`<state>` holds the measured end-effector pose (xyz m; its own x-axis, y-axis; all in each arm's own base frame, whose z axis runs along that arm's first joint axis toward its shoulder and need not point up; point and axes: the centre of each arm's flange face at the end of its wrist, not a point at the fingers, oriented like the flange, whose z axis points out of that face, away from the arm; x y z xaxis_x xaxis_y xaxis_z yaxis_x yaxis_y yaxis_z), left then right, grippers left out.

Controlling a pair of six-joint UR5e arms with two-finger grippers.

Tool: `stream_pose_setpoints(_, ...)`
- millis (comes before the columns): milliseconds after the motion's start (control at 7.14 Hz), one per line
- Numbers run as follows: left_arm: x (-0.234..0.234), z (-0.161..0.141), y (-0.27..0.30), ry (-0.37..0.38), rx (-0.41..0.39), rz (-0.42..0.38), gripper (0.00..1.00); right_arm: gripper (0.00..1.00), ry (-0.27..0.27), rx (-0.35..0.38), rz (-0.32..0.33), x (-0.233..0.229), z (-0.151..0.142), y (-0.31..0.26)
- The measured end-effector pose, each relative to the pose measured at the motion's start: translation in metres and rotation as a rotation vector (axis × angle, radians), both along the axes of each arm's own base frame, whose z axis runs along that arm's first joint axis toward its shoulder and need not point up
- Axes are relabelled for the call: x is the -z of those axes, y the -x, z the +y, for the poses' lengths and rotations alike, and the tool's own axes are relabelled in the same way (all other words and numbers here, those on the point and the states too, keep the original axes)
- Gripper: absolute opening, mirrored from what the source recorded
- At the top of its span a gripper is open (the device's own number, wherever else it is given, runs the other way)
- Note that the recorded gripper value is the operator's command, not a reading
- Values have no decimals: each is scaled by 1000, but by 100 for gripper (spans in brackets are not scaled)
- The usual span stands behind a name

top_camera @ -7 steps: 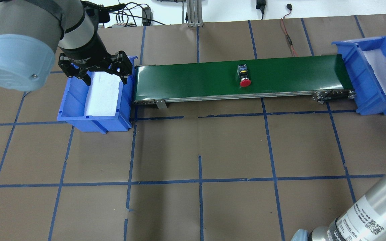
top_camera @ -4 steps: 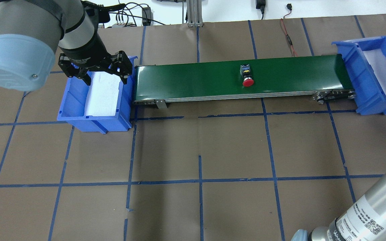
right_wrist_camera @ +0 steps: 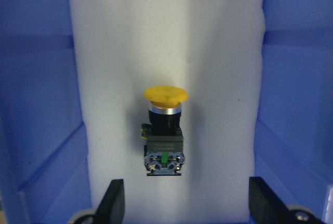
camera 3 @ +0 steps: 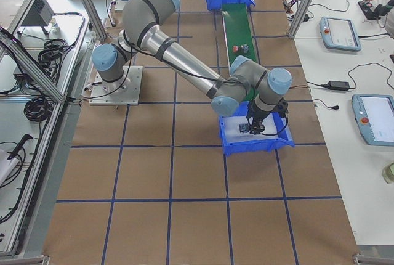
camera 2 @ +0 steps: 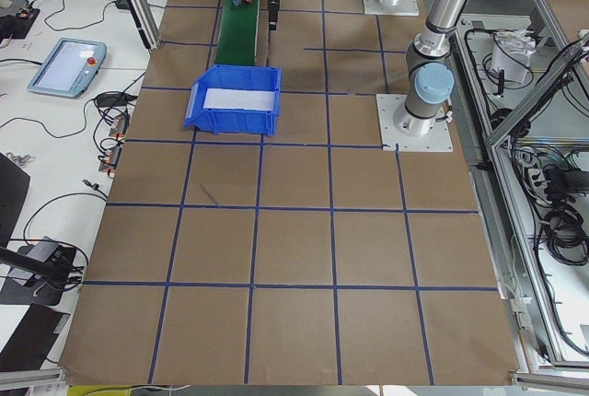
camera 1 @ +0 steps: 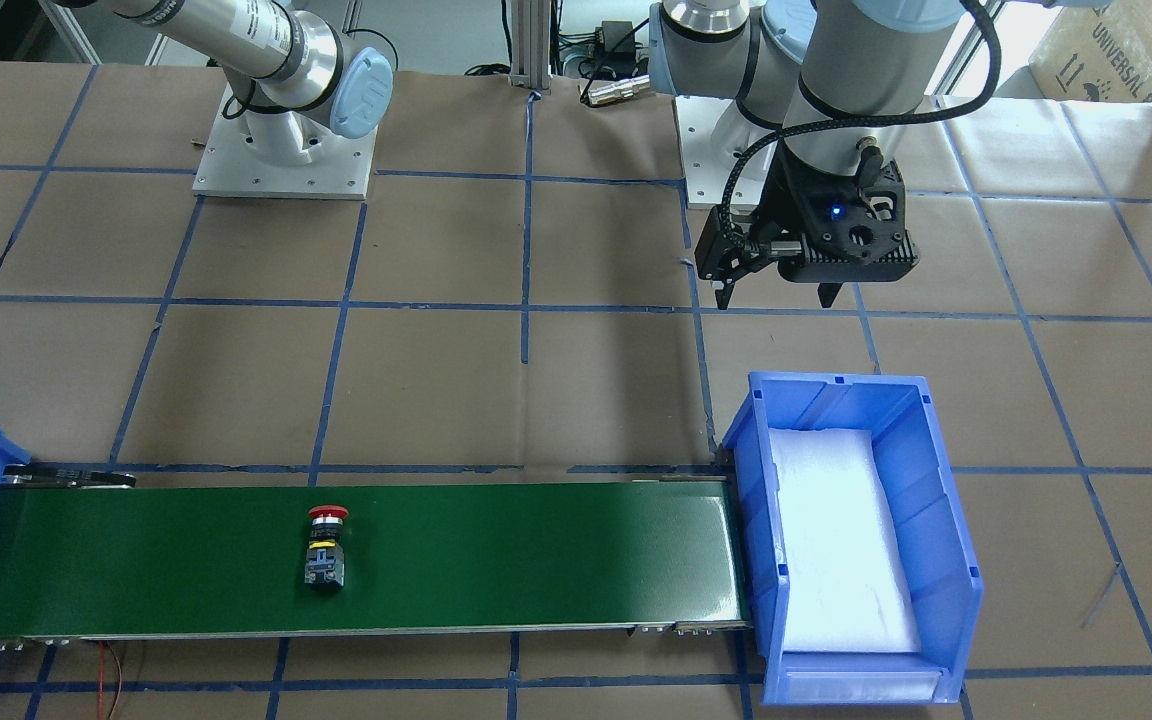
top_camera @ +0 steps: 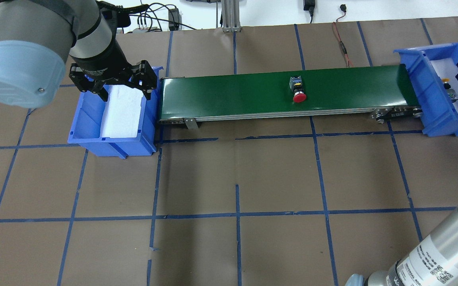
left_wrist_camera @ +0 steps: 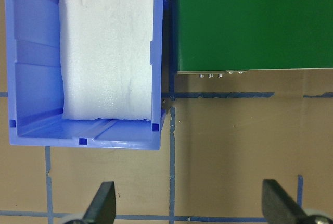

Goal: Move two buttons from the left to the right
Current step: 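Release the yellow button in the bin and return the right gripper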

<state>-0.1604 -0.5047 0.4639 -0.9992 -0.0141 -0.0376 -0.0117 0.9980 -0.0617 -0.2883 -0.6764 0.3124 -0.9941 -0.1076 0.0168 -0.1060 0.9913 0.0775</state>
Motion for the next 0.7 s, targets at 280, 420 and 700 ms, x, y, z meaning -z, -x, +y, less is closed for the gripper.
stream_pose_setpoints(280,0,0,0,0,0,0,100,100,-24,-67,-11,-41,-7,-84)
stream_pose_setpoints(420,1,0,0,-1,0,0,100,100,-40,-114,-16,-48,-13,-142)
stream_pose_setpoints(700,2,-2,0,-3,-1,0,100,100,-59,-198,-15,-24,-20,-269)
